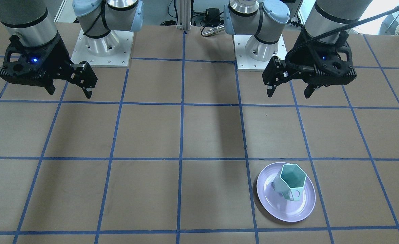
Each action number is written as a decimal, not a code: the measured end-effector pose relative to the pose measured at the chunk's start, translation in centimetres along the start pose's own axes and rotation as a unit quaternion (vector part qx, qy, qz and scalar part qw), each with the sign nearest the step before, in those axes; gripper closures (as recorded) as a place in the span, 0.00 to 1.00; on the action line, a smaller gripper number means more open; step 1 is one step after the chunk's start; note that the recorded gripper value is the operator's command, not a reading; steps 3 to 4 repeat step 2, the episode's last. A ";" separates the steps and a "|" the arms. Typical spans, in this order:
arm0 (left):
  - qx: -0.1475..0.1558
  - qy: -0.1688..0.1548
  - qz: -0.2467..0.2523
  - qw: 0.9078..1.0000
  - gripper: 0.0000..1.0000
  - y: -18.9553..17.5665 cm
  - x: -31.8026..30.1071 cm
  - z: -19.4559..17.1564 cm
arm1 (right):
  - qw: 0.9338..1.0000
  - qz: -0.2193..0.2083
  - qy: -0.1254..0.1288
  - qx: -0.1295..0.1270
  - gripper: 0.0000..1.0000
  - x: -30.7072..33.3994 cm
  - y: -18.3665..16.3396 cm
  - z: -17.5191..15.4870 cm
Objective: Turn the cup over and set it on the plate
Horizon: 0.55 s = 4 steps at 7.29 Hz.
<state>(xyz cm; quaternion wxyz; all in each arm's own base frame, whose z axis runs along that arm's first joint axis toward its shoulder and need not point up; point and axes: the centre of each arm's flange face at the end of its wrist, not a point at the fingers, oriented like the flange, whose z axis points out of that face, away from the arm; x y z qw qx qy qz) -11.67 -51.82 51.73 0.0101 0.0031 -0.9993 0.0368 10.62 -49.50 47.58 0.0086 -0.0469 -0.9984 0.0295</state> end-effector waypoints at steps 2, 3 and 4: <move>-0.001 0.000 0.001 1.000 0.00 -0.1 -0.1 0.1 | 1.000 0.000 0.000 0.000 0.00 0.0 0.0 0.0; -0.001 0.000 0.001 1.000 0.00 -0.1 -0.1 0.1 | 1.000 0.000 0.000 0.000 0.00 0.0 0.0 0.0; -0.001 0.000 0.001 1.000 0.00 -0.1 -0.1 0.1 | 1.000 0.000 0.000 0.000 0.00 0.0 0.0 0.0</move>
